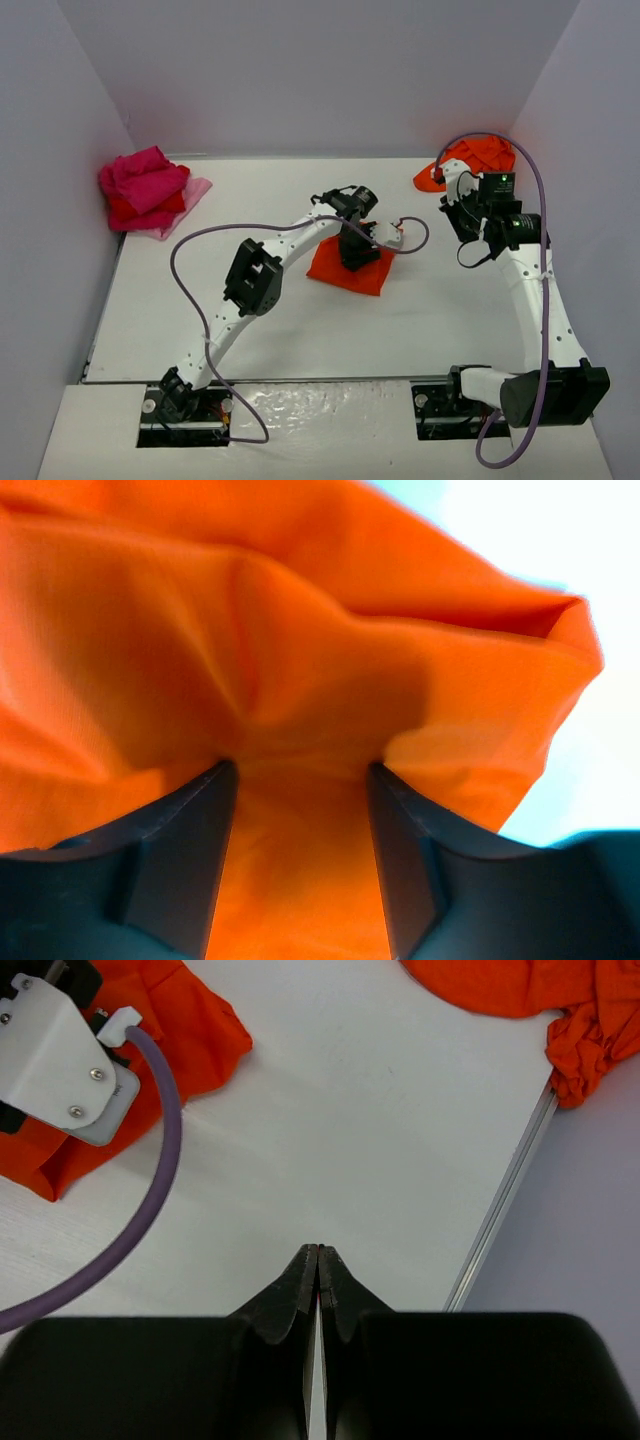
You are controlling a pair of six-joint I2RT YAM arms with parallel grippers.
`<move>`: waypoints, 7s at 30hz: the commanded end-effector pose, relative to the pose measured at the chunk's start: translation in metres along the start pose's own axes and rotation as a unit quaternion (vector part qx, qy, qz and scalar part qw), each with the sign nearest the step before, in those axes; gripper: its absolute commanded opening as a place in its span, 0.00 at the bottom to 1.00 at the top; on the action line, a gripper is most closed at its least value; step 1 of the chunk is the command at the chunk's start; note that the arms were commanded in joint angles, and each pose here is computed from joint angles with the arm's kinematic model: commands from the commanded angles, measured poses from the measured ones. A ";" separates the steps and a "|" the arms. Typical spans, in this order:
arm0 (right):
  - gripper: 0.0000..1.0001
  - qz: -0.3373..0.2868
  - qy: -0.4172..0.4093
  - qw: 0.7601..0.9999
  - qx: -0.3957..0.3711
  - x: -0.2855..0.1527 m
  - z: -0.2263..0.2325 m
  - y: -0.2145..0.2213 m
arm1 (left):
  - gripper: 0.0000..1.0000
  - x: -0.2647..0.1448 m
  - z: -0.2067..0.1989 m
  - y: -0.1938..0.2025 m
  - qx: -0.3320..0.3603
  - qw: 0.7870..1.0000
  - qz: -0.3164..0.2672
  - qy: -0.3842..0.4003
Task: Fold and stack the t-shirts
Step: Fold the tshirt
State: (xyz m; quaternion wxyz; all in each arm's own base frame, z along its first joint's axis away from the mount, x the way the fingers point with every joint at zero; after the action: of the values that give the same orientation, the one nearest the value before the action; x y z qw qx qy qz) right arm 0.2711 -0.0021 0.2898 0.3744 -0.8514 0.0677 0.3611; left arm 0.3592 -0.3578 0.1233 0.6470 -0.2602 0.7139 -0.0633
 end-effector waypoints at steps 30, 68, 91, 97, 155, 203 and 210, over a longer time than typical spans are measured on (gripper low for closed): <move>0.00 0.138 -0.315 0.939 0.001 0.202 0.111 -0.021 | 0.75 -0.161 0.060 0.099 -0.259 0.951 -0.160 -0.061; 0.00 -0.107 -0.538 0.817 0.177 0.180 0.102 -0.026 | 0.63 -0.200 0.084 0.074 -0.382 0.820 -0.357 0.233; 0.00 -0.044 -0.640 0.740 0.204 0.254 0.130 0.032 | 0.60 -0.212 0.096 0.095 -0.380 0.805 -0.373 0.261; 0.00 -0.100 -0.581 0.801 0.108 0.214 0.080 -0.018 | 0.60 -0.232 0.073 0.075 -0.339 0.815 -0.386 0.268; 0.01 -0.177 -0.327 0.928 -0.005 0.011 -0.008 -0.072 | 0.53 -0.164 0.091 0.053 -0.356 0.757 -0.357 0.415; 0.17 -0.149 -0.190 0.970 0.019 -0.031 -0.021 -0.072 | 0.63 -0.183 0.041 0.162 -0.510 0.828 -0.191 -0.133; 0.17 -0.138 -0.186 0.973 0.019 -0.032 -0.016 -0.064 | 0.63 -0.129 0.039 0.149 -0.531 0.835 -0.145 0.006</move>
State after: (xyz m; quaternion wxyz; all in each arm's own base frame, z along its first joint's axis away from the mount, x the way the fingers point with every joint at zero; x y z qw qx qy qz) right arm 0.2848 0.0300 0.3508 0.4458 -0.7487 -0.1148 0.4771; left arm 0.3498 -0.1342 0.1508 0.4452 -0.6432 0.5494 0.2936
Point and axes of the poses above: each gripper's point midway between its finger pads, its own x axis out along the fingers, its own z axis along the line the jaws close on, y = z × x, the point moved 8 cm from there along -x, back along the fingers, and after that the axes turned 15 degrees about -x, right-handed, at the moved point
